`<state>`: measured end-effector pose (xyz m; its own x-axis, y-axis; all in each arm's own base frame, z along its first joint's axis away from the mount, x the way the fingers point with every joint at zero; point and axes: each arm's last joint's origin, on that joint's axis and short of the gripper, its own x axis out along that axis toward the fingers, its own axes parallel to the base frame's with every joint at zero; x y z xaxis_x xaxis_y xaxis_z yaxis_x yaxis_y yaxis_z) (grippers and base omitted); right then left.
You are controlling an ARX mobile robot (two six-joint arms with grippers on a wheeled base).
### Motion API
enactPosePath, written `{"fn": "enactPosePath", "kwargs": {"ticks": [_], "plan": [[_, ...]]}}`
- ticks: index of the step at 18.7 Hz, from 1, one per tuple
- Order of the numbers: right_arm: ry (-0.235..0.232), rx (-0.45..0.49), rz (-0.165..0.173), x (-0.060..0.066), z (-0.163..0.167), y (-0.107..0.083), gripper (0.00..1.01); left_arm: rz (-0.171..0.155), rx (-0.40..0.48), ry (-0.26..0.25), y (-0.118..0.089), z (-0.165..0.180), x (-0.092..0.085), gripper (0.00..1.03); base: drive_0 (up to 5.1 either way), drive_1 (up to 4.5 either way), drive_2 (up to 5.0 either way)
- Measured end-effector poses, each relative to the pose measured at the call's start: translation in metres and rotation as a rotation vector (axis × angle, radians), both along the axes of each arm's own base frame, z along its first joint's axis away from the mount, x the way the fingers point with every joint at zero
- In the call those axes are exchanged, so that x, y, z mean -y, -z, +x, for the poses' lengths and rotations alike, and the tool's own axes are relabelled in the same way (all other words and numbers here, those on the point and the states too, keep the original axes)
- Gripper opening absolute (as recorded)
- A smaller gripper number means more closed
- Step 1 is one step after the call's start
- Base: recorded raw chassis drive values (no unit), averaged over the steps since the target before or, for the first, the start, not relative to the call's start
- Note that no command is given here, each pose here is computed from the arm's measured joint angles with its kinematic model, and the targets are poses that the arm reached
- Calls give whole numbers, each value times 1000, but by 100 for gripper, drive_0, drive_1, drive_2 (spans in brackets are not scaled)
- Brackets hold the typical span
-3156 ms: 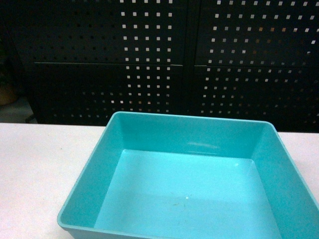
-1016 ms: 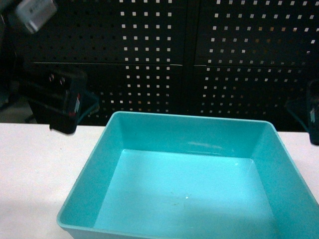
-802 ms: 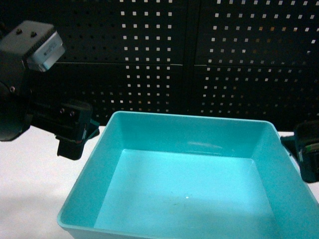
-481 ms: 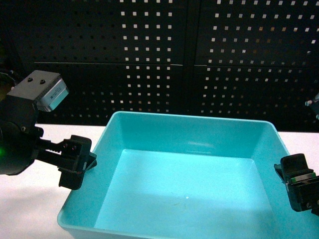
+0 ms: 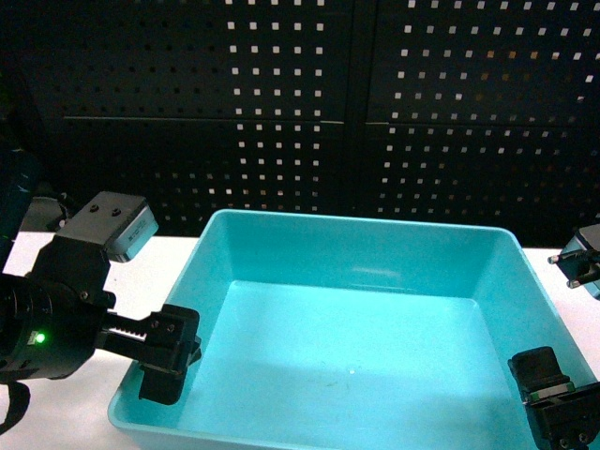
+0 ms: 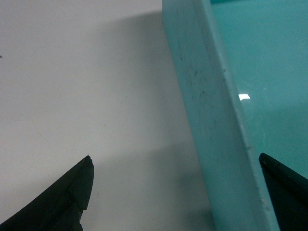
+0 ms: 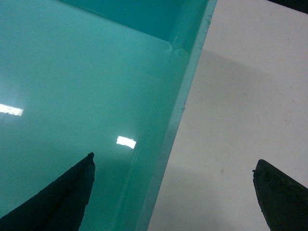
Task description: Stack blue boxes stably on right
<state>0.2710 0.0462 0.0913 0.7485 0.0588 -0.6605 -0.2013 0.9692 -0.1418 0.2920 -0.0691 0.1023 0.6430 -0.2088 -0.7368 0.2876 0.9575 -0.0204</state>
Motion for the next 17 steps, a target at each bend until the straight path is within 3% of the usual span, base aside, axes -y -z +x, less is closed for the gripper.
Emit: {"fn": "enactPosePath", "kwargs": {"ticks": [6,7,14,15,17], "plan": [[1,-22,-4,0,0,7,98,-36,-38,-51,10,0,1,98,0,0,0],[3,-20,-4,0,0,8,94,-38,-41,-56,11,0,1,98,0,0,0],[8,-17,-2,2,-2,9,32,-31,-21,-65,9,0,3,98,0,0,0],[10,-19,12,2,-2,9,24,-31,-19,-64,9,-1,3,98,0,0,0],[37,-11,89,1,-1,8,11,-23,-12,-68,8,-2,4,98,0,0,0]]}}
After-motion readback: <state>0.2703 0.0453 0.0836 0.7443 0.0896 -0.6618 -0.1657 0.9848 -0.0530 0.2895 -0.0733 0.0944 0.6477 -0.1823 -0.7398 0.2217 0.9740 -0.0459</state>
